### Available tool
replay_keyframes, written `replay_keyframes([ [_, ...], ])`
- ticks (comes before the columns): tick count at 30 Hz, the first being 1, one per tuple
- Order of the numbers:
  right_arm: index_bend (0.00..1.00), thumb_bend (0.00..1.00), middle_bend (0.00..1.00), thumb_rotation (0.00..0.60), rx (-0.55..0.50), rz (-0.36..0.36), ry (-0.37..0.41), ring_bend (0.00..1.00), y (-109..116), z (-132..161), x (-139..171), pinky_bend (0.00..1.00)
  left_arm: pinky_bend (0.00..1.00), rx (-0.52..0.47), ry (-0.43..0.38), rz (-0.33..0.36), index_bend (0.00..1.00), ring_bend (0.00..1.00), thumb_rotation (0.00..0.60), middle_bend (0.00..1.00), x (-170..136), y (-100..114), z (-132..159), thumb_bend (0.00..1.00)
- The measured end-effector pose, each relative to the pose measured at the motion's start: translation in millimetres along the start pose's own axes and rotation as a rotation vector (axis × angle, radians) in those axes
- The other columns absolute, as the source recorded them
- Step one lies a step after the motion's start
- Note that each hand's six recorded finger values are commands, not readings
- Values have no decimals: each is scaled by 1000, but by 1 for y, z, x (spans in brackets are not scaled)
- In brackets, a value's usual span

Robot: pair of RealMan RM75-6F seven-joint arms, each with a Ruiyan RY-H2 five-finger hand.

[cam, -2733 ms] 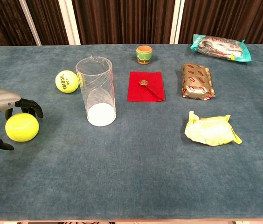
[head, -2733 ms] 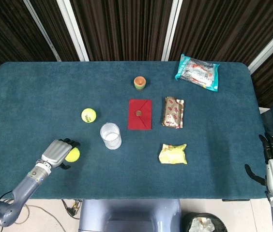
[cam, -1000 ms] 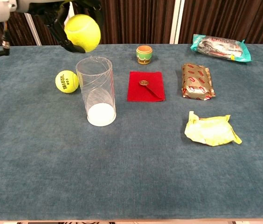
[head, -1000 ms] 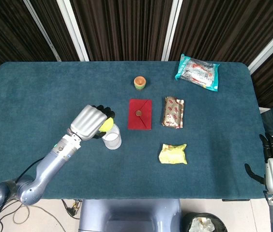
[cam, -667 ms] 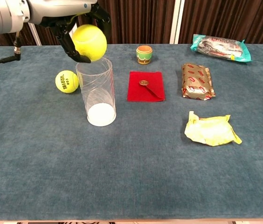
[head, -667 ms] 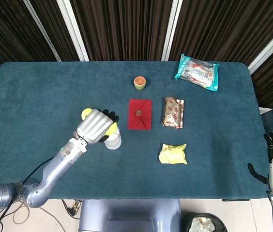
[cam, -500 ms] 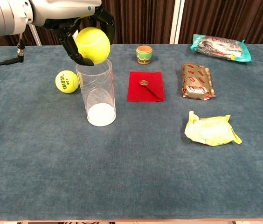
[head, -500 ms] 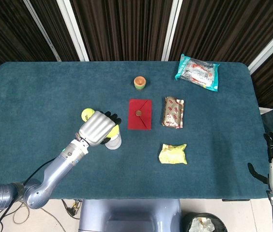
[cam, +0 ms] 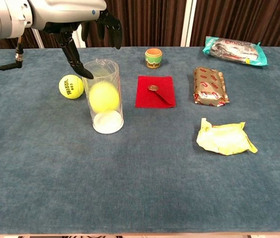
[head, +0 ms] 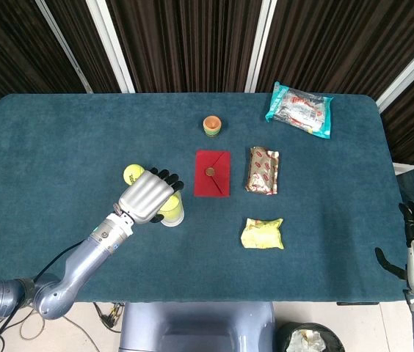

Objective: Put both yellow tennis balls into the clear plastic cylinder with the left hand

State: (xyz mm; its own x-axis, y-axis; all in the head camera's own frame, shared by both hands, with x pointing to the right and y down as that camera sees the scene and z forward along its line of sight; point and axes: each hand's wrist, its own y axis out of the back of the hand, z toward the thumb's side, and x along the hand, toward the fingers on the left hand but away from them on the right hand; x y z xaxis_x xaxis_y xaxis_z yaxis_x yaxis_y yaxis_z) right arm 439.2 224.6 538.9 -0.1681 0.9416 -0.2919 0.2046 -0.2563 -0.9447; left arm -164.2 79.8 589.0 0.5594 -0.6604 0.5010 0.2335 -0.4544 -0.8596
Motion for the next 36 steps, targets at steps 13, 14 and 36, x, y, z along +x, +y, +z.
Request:
replay_keyframes([
  [13,0,335,0,600,6,10,1,50,-3,0,0,87,314,-42,62,65,316,265,600,275,-9,5,-17,74],
  [14,0,335,0,600,8,10,1,50,-3,1,1,87,312,-65,81,74,314,265,600,274,-12,5,-22,74],
  [36,0,336,0,600,37,14,-33,50,-8,-4,-2,87,274,-146,337,-15,276,198,600,215,-25,-64,-145,74],
])
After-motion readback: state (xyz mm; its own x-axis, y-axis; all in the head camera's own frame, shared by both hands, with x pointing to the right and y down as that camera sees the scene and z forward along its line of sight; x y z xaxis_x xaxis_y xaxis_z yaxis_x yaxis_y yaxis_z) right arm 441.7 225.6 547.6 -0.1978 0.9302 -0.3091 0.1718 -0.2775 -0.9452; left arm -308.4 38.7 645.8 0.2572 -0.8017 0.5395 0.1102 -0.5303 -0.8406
